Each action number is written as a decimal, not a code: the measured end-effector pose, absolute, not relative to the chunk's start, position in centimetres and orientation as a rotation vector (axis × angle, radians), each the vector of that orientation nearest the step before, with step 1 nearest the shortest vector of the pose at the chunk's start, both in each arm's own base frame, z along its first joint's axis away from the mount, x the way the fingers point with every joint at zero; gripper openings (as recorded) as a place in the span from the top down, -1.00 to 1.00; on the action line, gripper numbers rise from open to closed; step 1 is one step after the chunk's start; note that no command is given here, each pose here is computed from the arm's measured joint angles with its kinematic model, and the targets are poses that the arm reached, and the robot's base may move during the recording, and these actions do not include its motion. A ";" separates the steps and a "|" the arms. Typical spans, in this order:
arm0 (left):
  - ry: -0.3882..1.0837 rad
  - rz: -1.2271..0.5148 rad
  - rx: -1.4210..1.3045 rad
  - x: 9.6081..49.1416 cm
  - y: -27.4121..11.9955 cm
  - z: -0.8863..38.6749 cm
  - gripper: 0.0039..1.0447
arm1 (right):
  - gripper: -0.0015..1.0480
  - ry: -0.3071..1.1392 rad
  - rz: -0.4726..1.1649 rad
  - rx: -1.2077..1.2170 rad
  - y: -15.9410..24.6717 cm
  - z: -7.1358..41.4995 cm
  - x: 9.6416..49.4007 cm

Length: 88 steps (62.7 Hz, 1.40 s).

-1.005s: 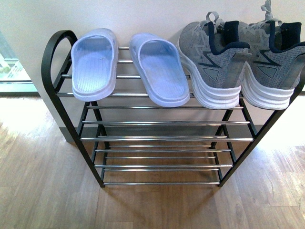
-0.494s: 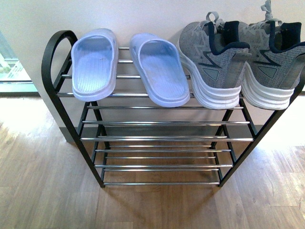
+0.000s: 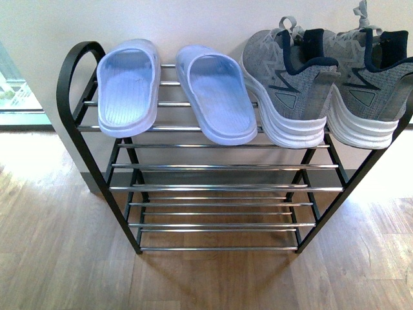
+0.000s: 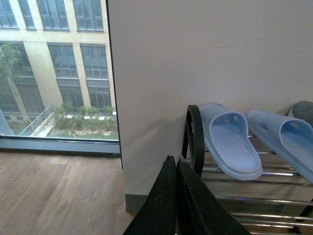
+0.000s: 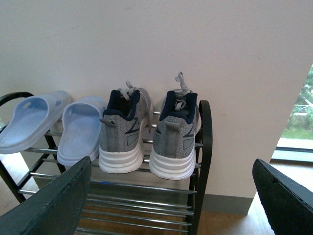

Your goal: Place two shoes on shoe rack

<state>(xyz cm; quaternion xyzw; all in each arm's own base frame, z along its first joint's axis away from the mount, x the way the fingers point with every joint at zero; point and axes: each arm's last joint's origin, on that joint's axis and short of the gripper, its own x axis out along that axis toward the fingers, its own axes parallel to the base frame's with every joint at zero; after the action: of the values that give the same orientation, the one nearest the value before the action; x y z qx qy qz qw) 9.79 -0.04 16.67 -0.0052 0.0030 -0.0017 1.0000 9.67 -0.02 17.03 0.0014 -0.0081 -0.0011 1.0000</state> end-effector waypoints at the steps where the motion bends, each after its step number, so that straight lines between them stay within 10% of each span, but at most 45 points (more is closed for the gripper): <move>1: 0.006 -0.004 -0.010 9.8 0.0 16.7 0.98 | -0.82 -0.016 -0.002 0.003 0.0 17.0 9.7; 29: 0.005 -0.004 -0.011 9.8 0.0 16.7 0.97 | -0.82 -0.016 -0.002 0.003 0.0 17.0 9.7; 58: 0.005 -0.003 -0.010 9.8 0.0 16.7 -0.85 | -0.82 -0.016 -0.002 0.003 0.0 17.0 9.7; 88: 0.005 -0.003 -0.008 9.8 0.0 16.7 -0.83 | -0.82 -0.016 -0.002 0.003 0.0 17.0 9.7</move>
<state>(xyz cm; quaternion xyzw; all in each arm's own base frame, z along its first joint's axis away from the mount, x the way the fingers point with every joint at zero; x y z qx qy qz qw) 9.78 -0.03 16.67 -0.0039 0.0026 -0.0017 1.0000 9.67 -0.02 17.03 0.0014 -0.0081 -0.0011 1.0000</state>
